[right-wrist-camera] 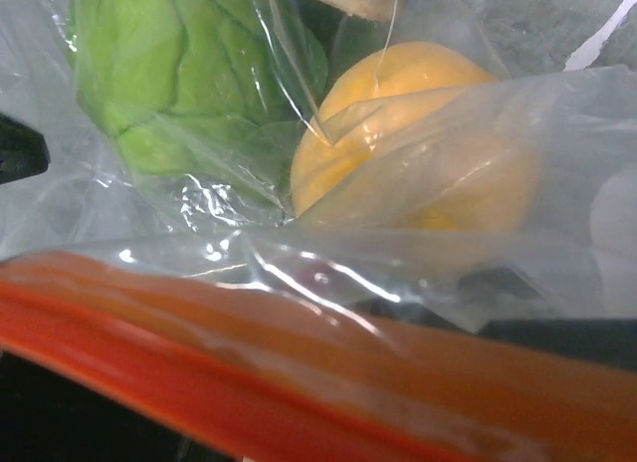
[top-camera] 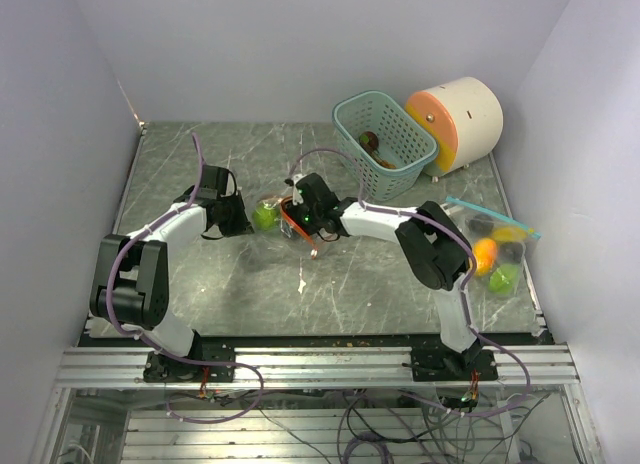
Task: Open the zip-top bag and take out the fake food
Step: Pick up the fake fruit from the zipper food storage bag.
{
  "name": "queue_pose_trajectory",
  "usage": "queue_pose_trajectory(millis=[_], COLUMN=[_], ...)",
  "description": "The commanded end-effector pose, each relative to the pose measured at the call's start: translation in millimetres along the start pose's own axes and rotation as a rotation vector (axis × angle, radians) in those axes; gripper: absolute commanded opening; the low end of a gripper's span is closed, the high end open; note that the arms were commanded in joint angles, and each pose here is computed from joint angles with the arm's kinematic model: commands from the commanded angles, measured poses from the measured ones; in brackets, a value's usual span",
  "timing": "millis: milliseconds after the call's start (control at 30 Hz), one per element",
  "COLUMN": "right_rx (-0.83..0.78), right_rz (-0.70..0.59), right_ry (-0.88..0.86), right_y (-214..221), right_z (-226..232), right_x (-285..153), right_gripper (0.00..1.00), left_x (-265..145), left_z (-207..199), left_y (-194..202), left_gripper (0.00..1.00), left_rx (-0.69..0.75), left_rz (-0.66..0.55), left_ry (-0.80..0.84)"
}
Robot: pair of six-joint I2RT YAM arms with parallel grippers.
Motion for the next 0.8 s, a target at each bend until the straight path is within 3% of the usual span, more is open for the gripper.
queue_pose_trajectory(millis=[0, 300, 767], right_rx=[-0.058, 0.011, 0.011], right_rz=[0.086, 0.094, -0.014], right_ry=[0.118, 0.168, 0.239], right_y=[15, 14, -13], right_z=[-8, -11, -44], right_x=[10, -6, -104], right_gripper=[0.38, 0.17, 0.09], left_x=[-2, 1, 12], left_z=[3, 5, 13], left_y=[0, 3, 6], left_gripper=[0.07, 0.07, 0.07], left_rx=[0.004, -0.012, -0.038], left_rz=[0.009, 0.023, 0.041], left_ry=[-0.003, -0.008, -0.052])
Point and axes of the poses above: each gripper's point midway between its finger pads, its own x axis out along the fingers, its own z axis along the line the jaws close on, y = z × x, the point moved 5 cm from there along -x, back along the fingers, and after that the axes turned 12 degrees about -x, right-handed, at the moved point
